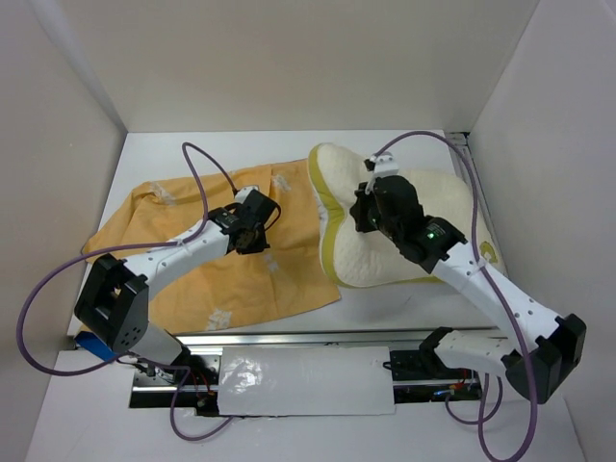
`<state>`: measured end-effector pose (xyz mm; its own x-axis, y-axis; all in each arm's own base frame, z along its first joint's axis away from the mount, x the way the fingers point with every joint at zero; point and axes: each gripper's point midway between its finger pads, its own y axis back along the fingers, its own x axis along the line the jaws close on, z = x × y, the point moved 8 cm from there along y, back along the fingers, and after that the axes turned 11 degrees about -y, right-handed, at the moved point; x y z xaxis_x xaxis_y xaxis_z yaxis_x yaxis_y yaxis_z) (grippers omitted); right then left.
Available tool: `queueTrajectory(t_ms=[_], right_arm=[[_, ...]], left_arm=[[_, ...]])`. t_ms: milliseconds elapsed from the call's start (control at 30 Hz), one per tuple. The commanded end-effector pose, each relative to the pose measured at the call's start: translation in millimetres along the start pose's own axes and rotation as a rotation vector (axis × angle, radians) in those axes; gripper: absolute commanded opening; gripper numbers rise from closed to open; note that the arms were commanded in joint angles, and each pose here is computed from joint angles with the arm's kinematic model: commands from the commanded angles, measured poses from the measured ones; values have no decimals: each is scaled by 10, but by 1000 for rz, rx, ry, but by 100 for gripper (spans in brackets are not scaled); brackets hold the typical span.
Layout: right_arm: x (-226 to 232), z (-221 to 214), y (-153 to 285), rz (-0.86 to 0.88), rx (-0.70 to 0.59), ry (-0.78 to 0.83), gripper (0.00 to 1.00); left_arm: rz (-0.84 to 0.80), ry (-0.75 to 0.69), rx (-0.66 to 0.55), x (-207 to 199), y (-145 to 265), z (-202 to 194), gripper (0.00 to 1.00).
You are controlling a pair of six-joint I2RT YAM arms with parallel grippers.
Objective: Put the pillow into the pillowcase
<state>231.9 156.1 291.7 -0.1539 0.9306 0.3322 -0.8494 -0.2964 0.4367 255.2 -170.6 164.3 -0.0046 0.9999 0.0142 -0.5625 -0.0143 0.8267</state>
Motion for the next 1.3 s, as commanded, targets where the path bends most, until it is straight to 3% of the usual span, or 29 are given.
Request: queueTrajectory(t_ms=[0, 267, 333, 467, 567, 667, 733, 867, 967, 1033, 1167, 1267], right_arm=[[415, 122, -46, 285, -2, 45, 0], [632, -361, -219, 466, 171, 111, 0], [671, -481, -279, 522, 219, 105, 0], [558, -822, -508, 456, 318, 89, 0], [431, -985, -647, 389, 375, 59, 0], [341, -1006, -703, 349, 381, 37, 0], [329, -1022, -684, 346, 384, 27, 0], [213, -988, -669, 313, 369, 11, 0], [152, -993, -663, 284, 367, 9, 0], [88, -1007, -685, 249, 359, 7, 0], [-13, -1070, -731, 209, 375, 0, 0], [-33, -1130, -777, 196, 398, 2, 0]], left_arm=[[11, 1, -14, 3, 61, 39, 7], [88, 14, 10, 48, -8, 3, 13], [88, 14, 10, 48, -8, 3, 21], [88, 14, 10, 34, -18, 20, 38], [88, 14, 10, 20, -29, 37, 45], [106, 20, 13, 35, -107, 45, 45], [123, 18, 33, 39, -191, 41, 41], [165, 47, 42, 104, -206, 84, 24], [167, 53, 21, 130, -131, 114, 22], [184, 71, -6, 184, -23, 143, 13], [185, 96, -53, 267, 158, 226, 10], [172, 123, -93, 293, 299, 291, 0]])
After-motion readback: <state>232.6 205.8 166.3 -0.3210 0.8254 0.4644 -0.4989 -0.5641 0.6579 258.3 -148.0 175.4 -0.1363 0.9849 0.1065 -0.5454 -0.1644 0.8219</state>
